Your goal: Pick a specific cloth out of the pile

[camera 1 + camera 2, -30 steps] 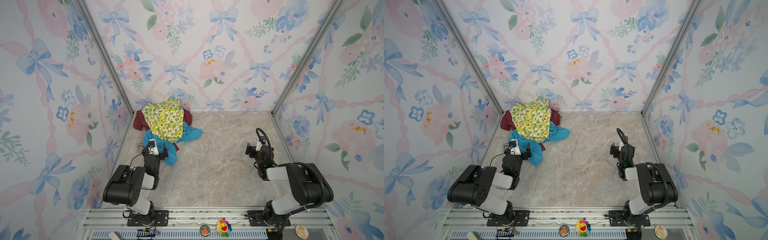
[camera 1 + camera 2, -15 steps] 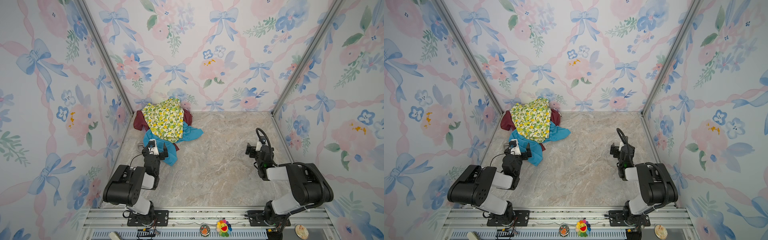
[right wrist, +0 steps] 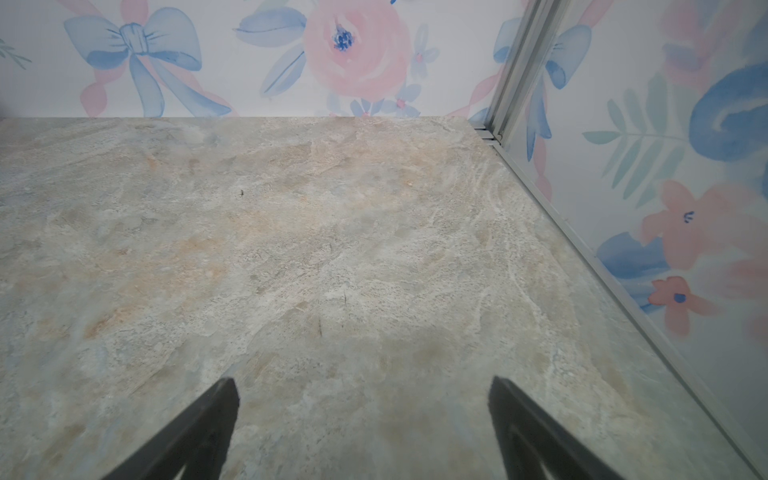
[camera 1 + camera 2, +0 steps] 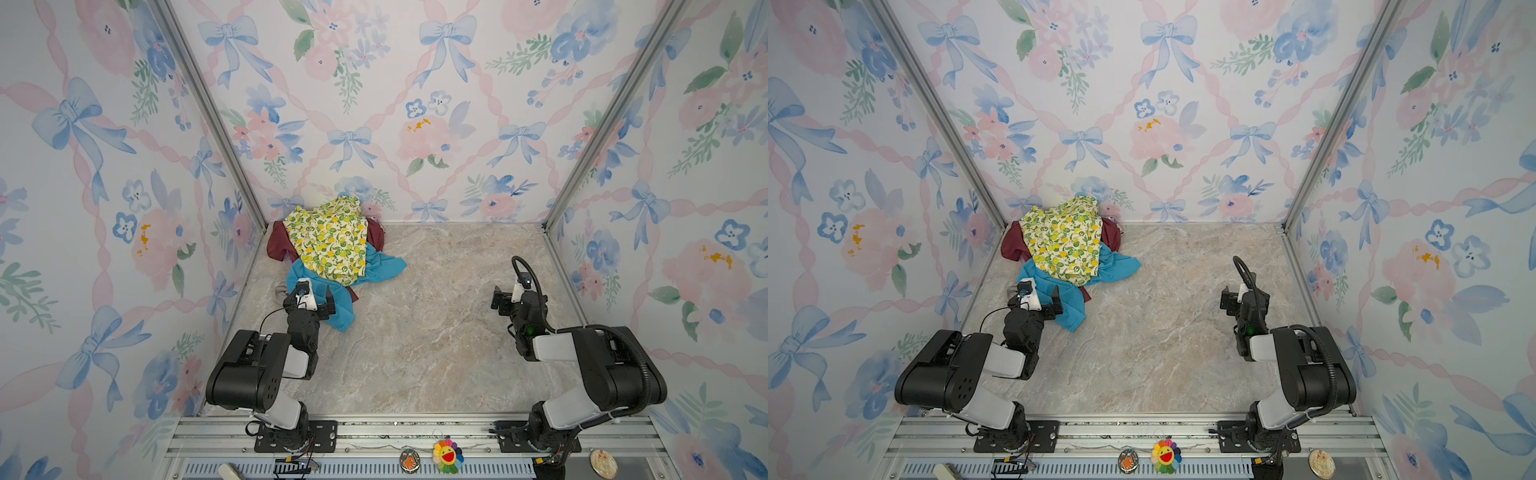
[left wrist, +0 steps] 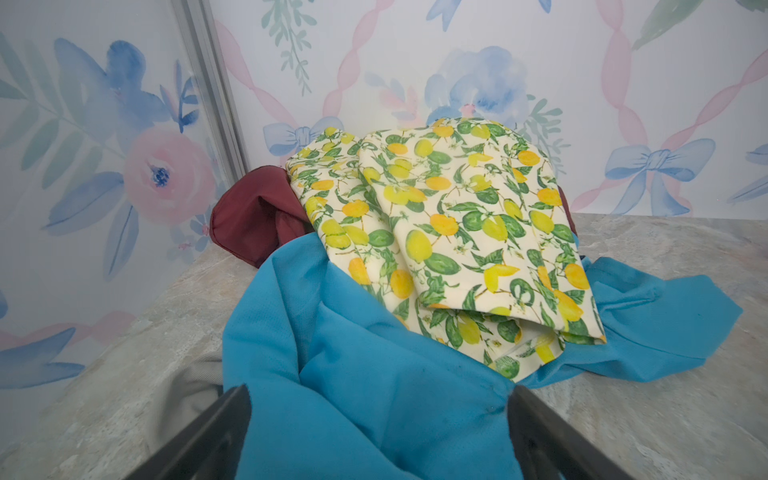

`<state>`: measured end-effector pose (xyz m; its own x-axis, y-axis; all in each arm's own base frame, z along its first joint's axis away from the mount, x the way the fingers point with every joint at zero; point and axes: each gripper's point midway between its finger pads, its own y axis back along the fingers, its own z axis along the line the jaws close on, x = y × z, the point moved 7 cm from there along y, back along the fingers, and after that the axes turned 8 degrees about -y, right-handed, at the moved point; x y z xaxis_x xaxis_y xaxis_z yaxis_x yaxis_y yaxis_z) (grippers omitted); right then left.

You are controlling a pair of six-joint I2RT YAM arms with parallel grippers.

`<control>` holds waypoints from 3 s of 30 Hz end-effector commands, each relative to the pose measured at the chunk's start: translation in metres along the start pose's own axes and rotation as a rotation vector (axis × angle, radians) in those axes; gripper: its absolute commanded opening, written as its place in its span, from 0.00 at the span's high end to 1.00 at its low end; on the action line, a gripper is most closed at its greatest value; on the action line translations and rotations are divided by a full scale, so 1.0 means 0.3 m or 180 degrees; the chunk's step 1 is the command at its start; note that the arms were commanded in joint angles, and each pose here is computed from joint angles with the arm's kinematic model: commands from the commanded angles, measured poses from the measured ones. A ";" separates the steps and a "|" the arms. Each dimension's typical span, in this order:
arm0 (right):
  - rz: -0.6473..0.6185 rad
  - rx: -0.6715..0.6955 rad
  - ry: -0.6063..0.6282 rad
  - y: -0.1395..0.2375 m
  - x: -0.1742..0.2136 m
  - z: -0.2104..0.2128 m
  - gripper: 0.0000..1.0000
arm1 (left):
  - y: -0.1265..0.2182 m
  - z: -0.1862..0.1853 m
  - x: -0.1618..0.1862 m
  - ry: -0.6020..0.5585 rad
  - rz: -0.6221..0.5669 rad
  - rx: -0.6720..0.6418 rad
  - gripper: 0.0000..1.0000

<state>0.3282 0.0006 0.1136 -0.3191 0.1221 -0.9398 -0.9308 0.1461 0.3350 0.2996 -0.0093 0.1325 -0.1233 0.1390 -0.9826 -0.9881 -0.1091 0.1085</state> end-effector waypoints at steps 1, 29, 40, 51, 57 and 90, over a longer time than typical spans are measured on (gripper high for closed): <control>-0.0053 -0.0020 -0.0020 -0.003 -0.024 0.008 0.03 | 0.003 0.000 -0.004 -0.0004 -0.0042 0.0007 0.02; -0.0362 -0.0096 0.0204 0.063 0.000 0.047 0.03 | 0.083 0.016 -0.064 0.0041 -0.0159 -0.0243 0.02; -0.0831 0.0137 0.0338 0.159 -0.014 0.068 0.03 | 0.057 -0.078 -0.184 -0.0061 0.0111 -0.0569 0.02; -0.0421 0.0066 0.0292 0.285 -0.308 0.287 0.03 | -0.035 -0.181 -0.344 0.0239 0.0841 -0.0166 0.02; -0.0127 -0.0321 0.0065 0.347 -0.366 0.414 0.03 | -0.030 -0.129 -0.347 0.0714 0.1302 0.0111 0.03; 0.0770 -0.1595 0.0252 0.399 -0.248 0.761 0.03 | -0.128 0.308 -0.110 0.1653 0.2373 -0.0519 0.21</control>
<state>0.2805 0.2281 0.2406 -0.5173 0.0413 -0.8548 -0.8059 -0.3595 0.4704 0.3287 0.0811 0.1783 -0.6074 -0.4730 -0.6382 -0.6426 -0.1797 0.7448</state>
